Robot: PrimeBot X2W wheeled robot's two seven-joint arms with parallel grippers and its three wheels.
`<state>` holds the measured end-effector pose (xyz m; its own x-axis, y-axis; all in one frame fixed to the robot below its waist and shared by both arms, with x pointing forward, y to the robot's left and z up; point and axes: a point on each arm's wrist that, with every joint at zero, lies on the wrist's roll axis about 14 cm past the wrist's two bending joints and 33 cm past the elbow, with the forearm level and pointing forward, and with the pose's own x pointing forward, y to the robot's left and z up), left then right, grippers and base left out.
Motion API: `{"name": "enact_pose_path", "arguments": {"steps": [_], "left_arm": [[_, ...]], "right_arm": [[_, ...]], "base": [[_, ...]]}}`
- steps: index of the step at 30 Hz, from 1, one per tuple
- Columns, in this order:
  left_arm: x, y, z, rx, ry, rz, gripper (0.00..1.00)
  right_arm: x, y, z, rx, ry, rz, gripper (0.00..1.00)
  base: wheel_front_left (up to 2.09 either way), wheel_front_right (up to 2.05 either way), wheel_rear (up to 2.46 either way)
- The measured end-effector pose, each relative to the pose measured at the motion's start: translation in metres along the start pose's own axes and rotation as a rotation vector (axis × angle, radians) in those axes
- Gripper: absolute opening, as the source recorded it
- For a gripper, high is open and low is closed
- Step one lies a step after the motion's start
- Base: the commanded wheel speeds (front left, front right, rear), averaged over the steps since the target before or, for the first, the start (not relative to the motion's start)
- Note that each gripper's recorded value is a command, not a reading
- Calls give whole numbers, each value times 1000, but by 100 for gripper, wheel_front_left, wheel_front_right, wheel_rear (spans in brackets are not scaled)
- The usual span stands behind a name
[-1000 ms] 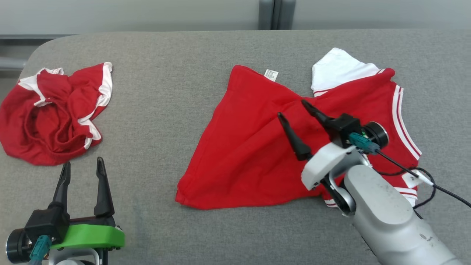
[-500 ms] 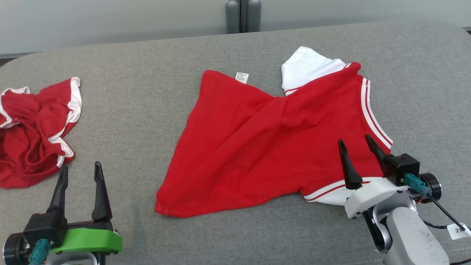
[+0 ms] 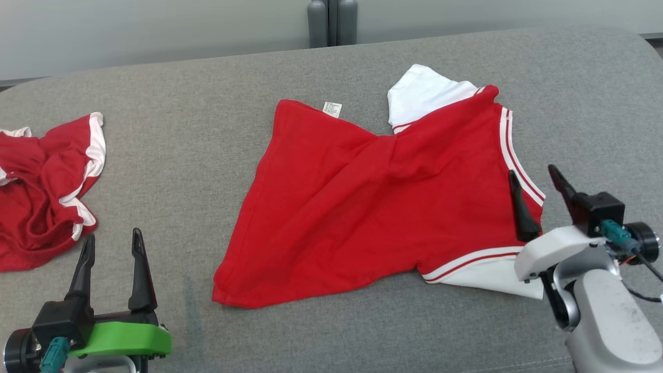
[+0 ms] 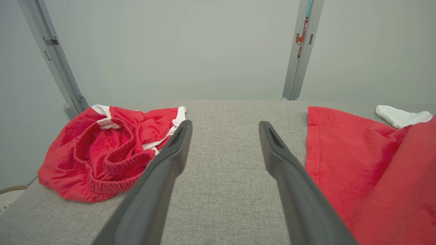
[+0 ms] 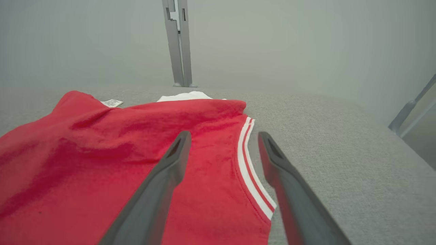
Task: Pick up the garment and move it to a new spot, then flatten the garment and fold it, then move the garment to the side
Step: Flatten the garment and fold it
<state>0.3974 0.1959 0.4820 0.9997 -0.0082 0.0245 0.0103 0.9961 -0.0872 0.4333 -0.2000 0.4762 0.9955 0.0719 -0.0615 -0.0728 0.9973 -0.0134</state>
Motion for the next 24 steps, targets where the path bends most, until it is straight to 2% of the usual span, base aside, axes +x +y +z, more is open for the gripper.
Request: {"name": "enact_pose_path", "arguments": {"steps": [4, 9, 14, 24], "left_arm": [[2, -4, -3, -2, 8, -12, 100], [7, -7, -7, -6, 15, -19, 100], [11, -6, -12, -9, 26, -16, 100], [13, 1, -17, -11, 38, 5, 100]], "right_arm": [[8, -24, -3, -60, 56, -30, 100], [14, -42, -21, -71, 144, -58, 100], [11, -44, -60, -30, 283, -65, 100], [-2, -26, -110, 63, 429, -44, 100]], "base": [[0, 0, 0], [0, 0, 0], [0, 0, 0], [0, 0, 0]]}}
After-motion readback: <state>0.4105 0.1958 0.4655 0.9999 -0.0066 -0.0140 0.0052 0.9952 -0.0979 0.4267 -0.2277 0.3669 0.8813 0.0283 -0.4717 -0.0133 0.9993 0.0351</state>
